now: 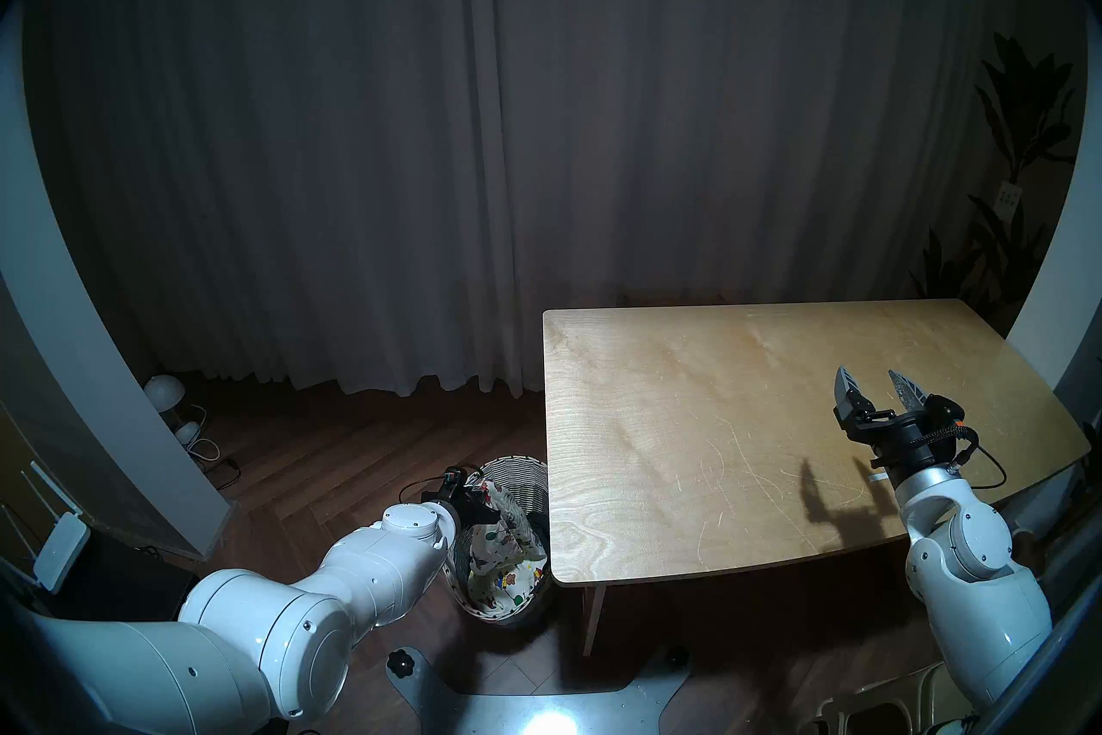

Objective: Toss clothes into the laundry hamper

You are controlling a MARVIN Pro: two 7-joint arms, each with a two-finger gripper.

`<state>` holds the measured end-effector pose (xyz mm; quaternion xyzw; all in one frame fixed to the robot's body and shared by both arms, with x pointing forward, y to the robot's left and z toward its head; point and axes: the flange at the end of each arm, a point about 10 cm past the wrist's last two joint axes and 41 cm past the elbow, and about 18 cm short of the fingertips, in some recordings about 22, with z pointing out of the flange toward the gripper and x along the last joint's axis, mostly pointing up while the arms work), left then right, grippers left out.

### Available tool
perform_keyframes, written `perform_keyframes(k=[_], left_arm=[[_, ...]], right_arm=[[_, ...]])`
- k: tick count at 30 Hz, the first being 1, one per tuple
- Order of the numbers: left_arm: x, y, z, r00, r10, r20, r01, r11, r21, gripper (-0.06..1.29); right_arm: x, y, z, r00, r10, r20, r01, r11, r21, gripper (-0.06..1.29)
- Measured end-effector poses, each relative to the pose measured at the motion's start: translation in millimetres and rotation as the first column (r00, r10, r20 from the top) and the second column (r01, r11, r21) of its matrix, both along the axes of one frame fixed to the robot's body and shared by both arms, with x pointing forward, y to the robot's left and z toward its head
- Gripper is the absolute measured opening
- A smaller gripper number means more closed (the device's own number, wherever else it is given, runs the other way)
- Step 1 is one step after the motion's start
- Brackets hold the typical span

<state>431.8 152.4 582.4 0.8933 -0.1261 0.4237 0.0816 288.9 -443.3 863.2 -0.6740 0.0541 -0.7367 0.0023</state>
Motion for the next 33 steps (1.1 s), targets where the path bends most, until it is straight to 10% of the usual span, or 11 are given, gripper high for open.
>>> perform_keyframes(k=[19,27,30,33], left_arm=[[13.4,-9,10.3,1.000,0.004,0.010,-0.004,1.000,0.003,0.25],[46.5,9,41.7,0.985,0.105,0.133,-0.097,0.993,-0.071,0.23],[74.0,33,72.7,0.954,0.163,0.251,-0.145,0.985,-0.090,0.42],[94.2,57,100.0,0.913,0.213,0.348,-0.190,0.977,-0.100,1.03]], right_arm=[[0.4,0,0.1,1.000,0.000,0.001,0.000,1.000,-0.001,1.22],[0.5,0,0.2,1.000,0.000,0.001,0.000,1.000,-0.001,1.22],[0.5,0,-0.1,1.000,0.000,0.001,0.000,1.000,-0.001,1.22],[0.6,0,-0.4,1.000,-0.001,0.000,0.001,1.000,-0.001,1.22]])
